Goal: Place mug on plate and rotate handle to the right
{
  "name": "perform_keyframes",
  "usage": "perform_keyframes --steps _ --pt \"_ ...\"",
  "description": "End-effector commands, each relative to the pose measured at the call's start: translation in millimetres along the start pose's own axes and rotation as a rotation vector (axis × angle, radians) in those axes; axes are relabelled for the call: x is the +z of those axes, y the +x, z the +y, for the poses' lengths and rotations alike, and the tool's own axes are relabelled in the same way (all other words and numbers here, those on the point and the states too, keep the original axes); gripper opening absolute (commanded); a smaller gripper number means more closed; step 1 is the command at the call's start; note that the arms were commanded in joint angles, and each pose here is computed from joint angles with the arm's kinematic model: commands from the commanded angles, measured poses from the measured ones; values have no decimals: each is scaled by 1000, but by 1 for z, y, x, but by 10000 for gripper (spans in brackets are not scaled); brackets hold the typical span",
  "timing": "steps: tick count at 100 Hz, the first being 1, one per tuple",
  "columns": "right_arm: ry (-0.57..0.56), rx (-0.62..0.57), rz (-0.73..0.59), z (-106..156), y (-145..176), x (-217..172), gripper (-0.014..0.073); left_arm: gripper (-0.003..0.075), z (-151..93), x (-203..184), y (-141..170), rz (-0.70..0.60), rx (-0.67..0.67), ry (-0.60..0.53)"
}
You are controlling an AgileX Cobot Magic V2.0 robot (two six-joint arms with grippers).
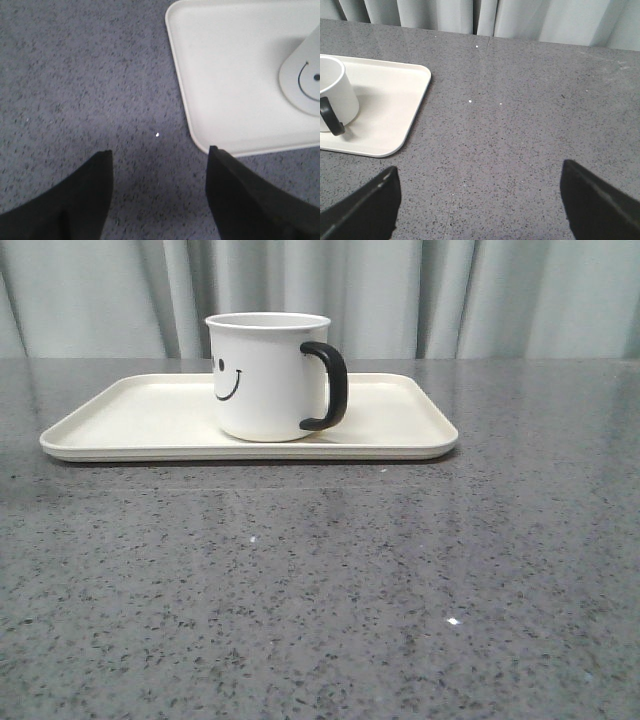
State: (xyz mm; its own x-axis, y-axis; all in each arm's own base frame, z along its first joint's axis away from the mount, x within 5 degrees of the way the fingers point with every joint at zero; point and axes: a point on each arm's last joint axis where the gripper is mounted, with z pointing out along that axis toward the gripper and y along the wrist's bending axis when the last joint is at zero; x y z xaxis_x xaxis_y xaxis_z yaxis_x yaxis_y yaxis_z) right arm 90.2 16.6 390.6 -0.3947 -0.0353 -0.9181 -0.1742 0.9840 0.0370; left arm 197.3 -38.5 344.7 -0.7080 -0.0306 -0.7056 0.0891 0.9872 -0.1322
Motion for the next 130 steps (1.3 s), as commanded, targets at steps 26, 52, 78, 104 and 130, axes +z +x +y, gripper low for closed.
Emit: perform_keyframes --steps 26,52,78,104,130 --pt "10 6 -112 -1 -16 -4 638 398 9 -36 48 -171 -19 11" --pt "-60 75 -148 5 -22 0 638 398 10 -38 52 -185 -19 13" --pt "-234 104 -70 17 -38 37 638 398 10 -39 48 -234 -19 20" --pt "-350 49 8 37 -78 90 638 398 9 -39 47 -241 -19 21" --pt "-459 -35 87 92 -101 166 638 398 9 -39 47 -241 -19 21"
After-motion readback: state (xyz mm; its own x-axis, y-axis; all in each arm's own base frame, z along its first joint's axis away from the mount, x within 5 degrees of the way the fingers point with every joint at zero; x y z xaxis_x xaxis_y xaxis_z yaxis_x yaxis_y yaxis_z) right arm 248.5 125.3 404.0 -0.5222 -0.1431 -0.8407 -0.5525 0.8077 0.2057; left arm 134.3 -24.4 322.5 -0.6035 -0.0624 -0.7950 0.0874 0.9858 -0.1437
